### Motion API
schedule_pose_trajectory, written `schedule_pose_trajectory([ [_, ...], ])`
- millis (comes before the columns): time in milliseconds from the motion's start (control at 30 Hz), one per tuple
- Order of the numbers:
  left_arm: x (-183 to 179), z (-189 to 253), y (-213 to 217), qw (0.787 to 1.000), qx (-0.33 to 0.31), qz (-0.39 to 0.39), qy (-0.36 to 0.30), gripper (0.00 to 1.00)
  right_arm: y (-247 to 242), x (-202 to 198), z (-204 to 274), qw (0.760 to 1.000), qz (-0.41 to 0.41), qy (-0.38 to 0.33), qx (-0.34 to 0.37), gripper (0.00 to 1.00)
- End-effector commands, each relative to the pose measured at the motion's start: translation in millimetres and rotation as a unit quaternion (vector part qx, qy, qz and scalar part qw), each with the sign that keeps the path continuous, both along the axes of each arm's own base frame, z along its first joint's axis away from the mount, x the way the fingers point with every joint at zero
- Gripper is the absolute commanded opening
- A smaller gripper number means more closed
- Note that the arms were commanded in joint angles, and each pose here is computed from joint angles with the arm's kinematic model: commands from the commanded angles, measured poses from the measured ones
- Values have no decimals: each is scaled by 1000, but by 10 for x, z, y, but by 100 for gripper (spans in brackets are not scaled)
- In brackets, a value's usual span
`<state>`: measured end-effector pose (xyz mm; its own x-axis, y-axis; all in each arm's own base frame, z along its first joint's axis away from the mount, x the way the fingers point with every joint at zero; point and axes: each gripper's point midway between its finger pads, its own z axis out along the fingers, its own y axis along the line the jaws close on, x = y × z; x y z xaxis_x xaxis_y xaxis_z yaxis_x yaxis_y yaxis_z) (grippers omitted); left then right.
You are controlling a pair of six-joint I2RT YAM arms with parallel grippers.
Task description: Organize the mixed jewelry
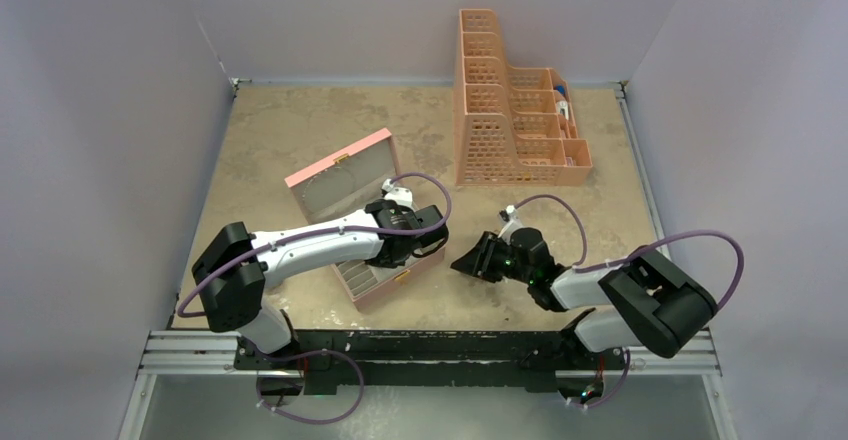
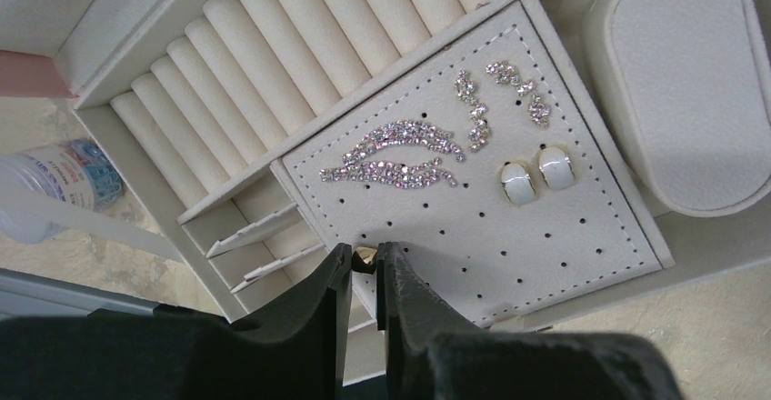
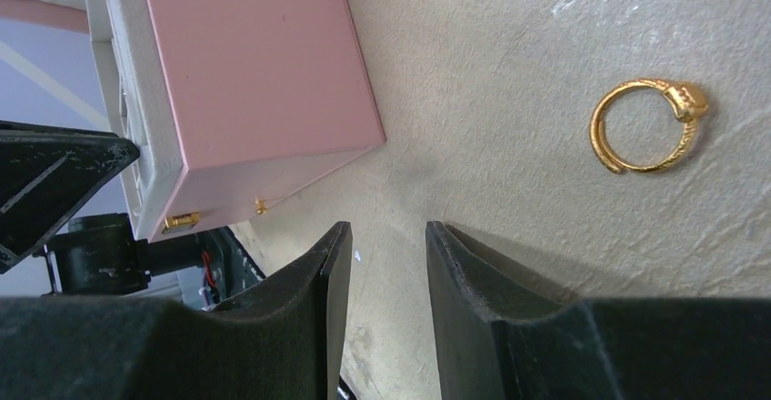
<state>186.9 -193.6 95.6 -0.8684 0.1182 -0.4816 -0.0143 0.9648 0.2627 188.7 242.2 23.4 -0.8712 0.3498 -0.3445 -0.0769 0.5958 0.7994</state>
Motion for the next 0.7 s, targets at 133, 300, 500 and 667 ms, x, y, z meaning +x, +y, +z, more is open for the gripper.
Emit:
schedule_pose_trajectory([
  [133,-31,10,-23,1000,-8,-11,6,14,56,72,47,1000,4,-16,1,39],
  [300,-34,10,-77,1000,-22,-16,8,14,51,68,45,1000,4,-16,0,39],
  [500,-53,-40,-81,1000,-22,-17,15,14,51,58,32,1000,6,-14,0,39],
  [667,-56,-40,-63,1000,-19,-14,14,14,46,48,25,1000,6,-13,0,39],
])
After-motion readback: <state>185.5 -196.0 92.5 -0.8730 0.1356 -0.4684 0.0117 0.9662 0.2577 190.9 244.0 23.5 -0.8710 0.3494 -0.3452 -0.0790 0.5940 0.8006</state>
